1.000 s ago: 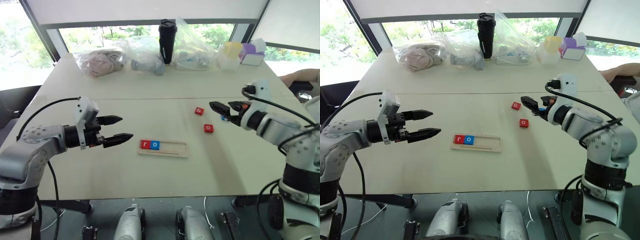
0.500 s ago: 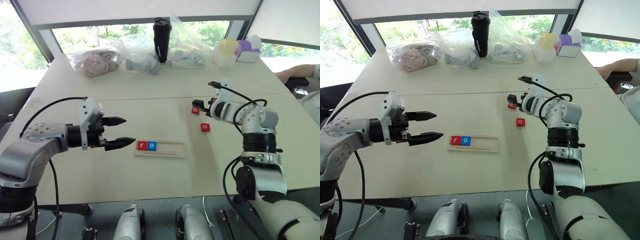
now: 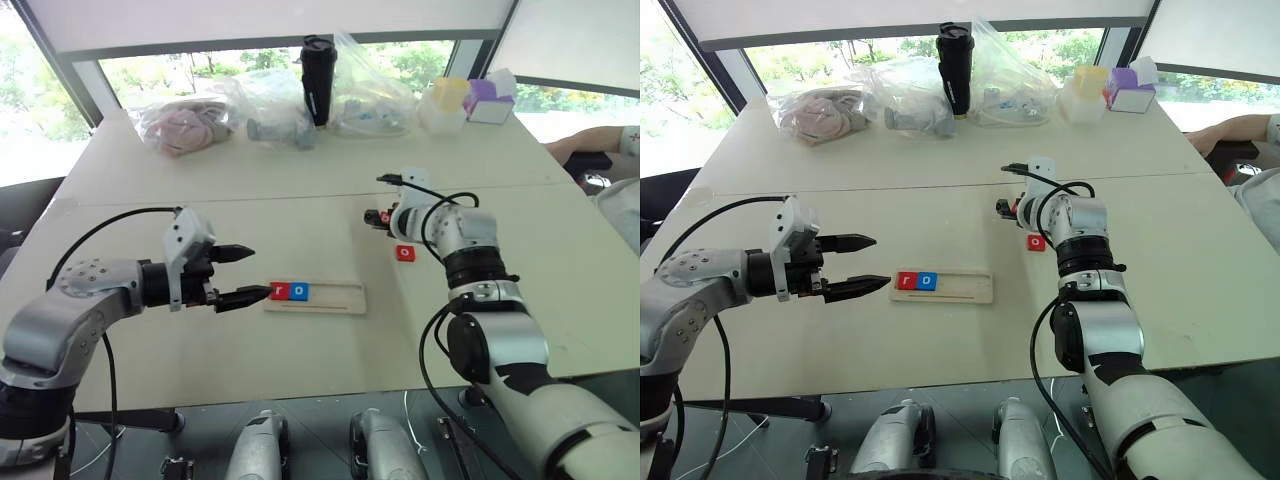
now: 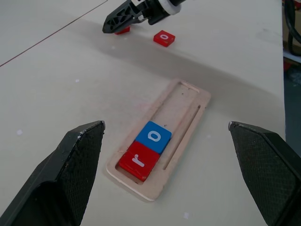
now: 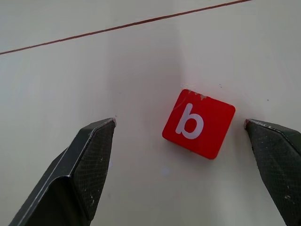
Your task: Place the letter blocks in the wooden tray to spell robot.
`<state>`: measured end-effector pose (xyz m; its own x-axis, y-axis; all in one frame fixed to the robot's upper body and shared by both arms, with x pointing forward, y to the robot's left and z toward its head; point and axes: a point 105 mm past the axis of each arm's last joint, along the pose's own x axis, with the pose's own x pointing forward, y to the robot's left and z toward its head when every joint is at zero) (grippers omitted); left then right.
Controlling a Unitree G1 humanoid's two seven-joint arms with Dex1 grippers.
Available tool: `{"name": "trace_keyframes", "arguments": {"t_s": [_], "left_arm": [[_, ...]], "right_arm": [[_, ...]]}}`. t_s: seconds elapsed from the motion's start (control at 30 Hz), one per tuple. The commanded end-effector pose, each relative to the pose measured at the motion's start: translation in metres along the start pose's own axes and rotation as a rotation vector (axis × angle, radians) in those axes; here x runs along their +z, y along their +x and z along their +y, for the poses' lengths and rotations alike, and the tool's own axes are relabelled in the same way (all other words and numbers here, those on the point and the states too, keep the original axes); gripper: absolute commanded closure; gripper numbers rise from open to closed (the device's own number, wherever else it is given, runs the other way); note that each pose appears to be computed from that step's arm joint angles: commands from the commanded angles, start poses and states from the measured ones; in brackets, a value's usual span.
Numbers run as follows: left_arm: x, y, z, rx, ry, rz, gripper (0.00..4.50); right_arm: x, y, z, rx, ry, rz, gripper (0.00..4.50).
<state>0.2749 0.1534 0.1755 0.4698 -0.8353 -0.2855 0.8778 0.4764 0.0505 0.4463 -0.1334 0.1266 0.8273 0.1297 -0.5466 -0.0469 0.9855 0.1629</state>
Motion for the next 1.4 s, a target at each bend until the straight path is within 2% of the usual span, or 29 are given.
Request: {"name": "trace_keyframes", "arguments": {"t_s": [0.03, 0.2, 0.23, 0.3, 0.43, 0.6, 0.67, 0.77, 0.87, 0.93, 1.07, 1.17, 1.27, 1.4], "left_arm": [[0.005, 0.004, -0.005, 0.007, 0.042, -0.030, 0.09], [0.005, 0.009, -0.006, 0.018, 0.043, -0.053, 0.09], [0.005, 0.009, -0.005, 0.023, 0.042, -0.057, 0.00], [0.004, 0.009, -0.004, 0.030, 0.039, -0.064, 0.00], [0.002, 0.010, -0.003, 0.032, 0.038, -0.068, 0.00], [0.002, 0.012, -0.004, 0.021, 0.039, -0.070, 0.00], [0.002, 0.012, -0.005, 0.008, 0.039, -0.066, 0.00], [0.003, 0.008, -0.008, -0.015, 0.043, -0.051, 0.00], [0.004, 0.003, -0.011, -0.034, 0.063, -0.032, 0.00], [0.006, 0.002, -0.014, -0.051, 0.076, -0.023, 0.00], [0.008, 0.000, -0.017, -0.076, 0.091, -0.012, 0.00], [0.012, 0.001, -0.021, -0.115, 0.107, 0.000, 0.00], [0.011, 0.003, -0.025, -0.158, 0.109, 0.031, 0.00], [0.005, 0.002, -0.022, -0.171, 0.110, 0.071, 0.00]], "right_arm": [[-0.005, 0.006, 0.012, -0.006, -0.055, 0.016, 0.00], [-0.016, 0.014, 0.007, -0.055, -0.060, 0.041, 0.00], [-0.018, 0.015, 0.004, -0.070, -0.059, 0.041, 0.54], [-0.021, 0.017, -0.003, -0.108, -0.062, 0.035, 1.28], [-0.017, 0.017, -0.011, -0.148, -0.054, 0.009, 3.33], [-0.007, 0.014, -0.015, -0.148, -0.067, -0.031, 3.33], [0.010, 0.005, -0.012, -0.097, -0.088, -0.093, 3.33], [0.039, -0.026, -0.008, 0.025, -0.164, -0.227, 3.33], [0.040, -0.068, -0.017, 0.092, -0.283, -0.257, 3.33], [0.032, -0.097, -0.023, 0.130, -0.311, -0.257, 3.33], [0.009, -0.126, -0.028, 0.149, -0.330, -0.210, 3.33], [-0.036, -0.146, -0.023, 0.212, -0.308, -0.113, 3.33], [-0.074, -0.149, -0.016, 0.202, -0.280, -0.067, 3.33], [-0.100, -0.141, -0.017, 0.117, -0.184, -0.030, 3.33]]}}
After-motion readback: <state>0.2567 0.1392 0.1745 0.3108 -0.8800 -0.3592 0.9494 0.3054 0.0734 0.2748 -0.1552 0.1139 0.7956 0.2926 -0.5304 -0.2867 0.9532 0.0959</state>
